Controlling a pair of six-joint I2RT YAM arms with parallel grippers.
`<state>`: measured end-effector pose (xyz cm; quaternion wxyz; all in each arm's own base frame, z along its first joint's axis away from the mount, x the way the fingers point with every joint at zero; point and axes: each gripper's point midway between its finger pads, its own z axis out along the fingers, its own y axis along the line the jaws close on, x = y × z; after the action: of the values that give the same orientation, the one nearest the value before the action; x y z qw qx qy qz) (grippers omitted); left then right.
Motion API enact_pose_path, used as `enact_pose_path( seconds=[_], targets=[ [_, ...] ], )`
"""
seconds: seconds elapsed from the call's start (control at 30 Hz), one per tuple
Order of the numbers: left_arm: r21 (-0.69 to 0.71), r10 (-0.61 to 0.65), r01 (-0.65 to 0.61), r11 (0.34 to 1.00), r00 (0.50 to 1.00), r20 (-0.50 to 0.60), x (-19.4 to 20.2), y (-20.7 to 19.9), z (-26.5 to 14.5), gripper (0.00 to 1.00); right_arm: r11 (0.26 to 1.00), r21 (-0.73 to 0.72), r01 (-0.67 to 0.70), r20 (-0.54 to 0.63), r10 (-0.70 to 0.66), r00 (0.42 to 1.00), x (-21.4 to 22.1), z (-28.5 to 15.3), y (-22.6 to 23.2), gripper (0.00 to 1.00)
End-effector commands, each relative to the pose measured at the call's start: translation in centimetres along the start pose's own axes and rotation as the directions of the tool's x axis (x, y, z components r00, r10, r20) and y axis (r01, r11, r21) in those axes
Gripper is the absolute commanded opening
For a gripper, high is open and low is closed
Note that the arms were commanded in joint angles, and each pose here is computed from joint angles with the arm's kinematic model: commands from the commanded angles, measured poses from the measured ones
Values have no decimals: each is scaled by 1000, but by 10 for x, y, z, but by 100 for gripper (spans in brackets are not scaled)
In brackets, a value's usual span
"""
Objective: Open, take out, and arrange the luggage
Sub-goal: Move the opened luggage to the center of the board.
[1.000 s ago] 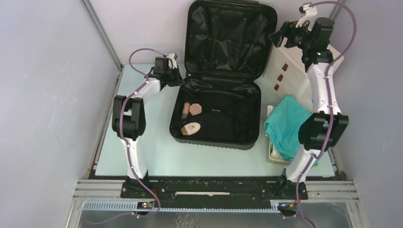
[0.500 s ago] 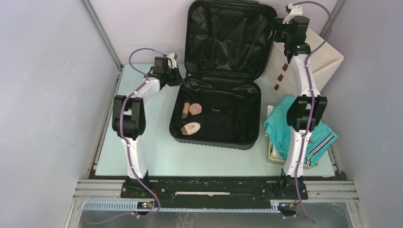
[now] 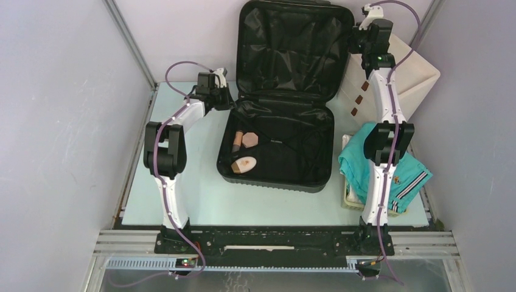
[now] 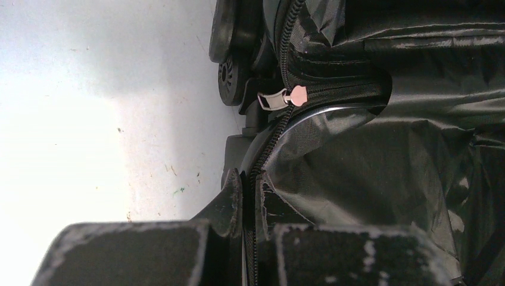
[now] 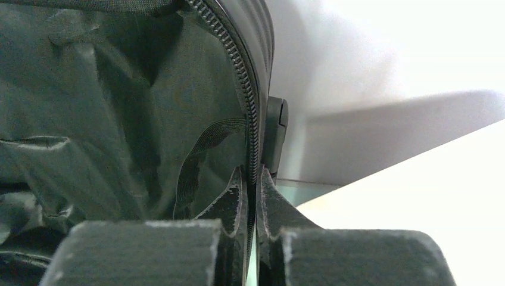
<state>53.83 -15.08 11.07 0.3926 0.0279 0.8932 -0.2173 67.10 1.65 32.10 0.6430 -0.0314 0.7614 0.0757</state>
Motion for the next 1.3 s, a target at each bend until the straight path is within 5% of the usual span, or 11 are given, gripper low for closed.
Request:
enact_pose_path(
  seconds=[0.0,0.2,0.73,1.0,1.27],
  targets=[
    [-65,23,-16,998,995,100,-34,18,-22,0,989,-145,-10,104,26,994,-62,-30,39,0],
    [-84,8,3,996,992,123,-35,23,-32,0,955,-291,-64,93,95,991,-81,-58,74,0],
    [-133,-36,60,989,984,177,-24,42,-69,0,834,-545,80,154,6,988,-94,-89,217,0],
    [-209,-126,177,962,964,235,-21,81,-83,0,789,-559,256,353,-54,934,-118,-86,272,0],
    [-244,-171,258,935,929,327,-59,121,-96,0,763,-526,377,572,-11,820,-141,-84,324,0]
  ],
)
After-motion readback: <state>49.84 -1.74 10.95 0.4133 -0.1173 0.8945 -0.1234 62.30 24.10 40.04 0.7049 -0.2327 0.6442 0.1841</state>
